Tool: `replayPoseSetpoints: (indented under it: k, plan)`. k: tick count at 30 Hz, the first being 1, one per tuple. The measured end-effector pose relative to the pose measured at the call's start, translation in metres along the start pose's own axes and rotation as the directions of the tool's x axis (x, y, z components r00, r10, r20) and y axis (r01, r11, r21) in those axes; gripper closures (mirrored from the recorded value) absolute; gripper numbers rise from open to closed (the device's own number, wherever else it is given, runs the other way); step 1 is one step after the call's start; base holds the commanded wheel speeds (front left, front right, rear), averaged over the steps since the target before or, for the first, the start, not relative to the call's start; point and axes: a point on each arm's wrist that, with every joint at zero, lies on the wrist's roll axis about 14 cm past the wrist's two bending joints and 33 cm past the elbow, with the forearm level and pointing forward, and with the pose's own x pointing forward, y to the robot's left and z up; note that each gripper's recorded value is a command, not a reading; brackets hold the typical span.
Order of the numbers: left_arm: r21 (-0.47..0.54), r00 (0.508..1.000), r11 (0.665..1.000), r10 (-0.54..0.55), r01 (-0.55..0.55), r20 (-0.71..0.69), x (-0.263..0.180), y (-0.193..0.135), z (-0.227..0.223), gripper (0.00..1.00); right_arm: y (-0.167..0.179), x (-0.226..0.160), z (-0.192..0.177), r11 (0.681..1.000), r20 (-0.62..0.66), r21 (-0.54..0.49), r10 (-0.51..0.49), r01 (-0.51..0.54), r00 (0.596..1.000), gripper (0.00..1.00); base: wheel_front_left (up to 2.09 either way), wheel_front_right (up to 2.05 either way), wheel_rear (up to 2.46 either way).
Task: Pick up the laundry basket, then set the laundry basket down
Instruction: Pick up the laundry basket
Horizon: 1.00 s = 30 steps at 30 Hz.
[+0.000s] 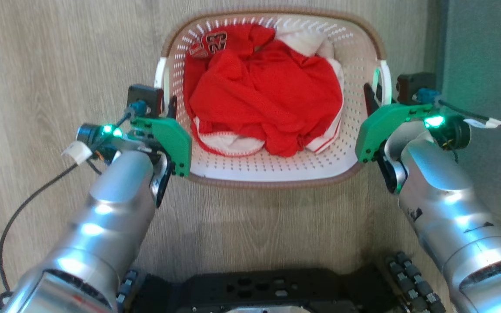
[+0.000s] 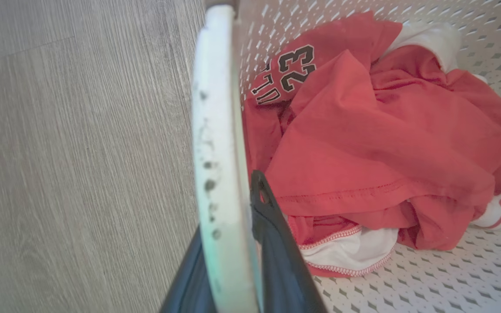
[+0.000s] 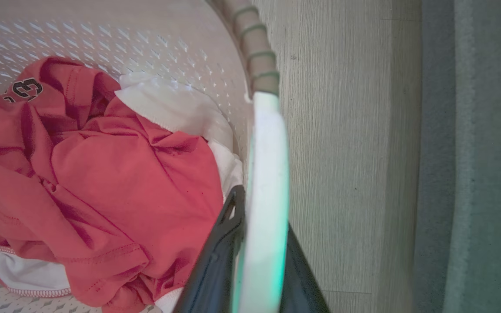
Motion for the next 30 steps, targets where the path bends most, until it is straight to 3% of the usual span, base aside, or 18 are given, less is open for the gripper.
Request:
replayPoseSetpoints:
  k: [9,30]
  plan:
    - [-0.007,0.999,1.000,0.001,-0.002,-0.043,-0.033,-0.010,-0.001,1.00,0.010,-0.029,0.009,1.000,-0.032,-0.012,0.000,0.000,0.999,1.00,0.00,0.00,0.00]
    - [-0.046,0.989,0.999,0.012,-0.019,-0.149,-0.134,-0.040,-0.039,1.00,0.044,-0.132,-0.019,1.000,-0.136,0.009,0.012,-0.011,0.991,1.00,0.00,0.00,0.00]
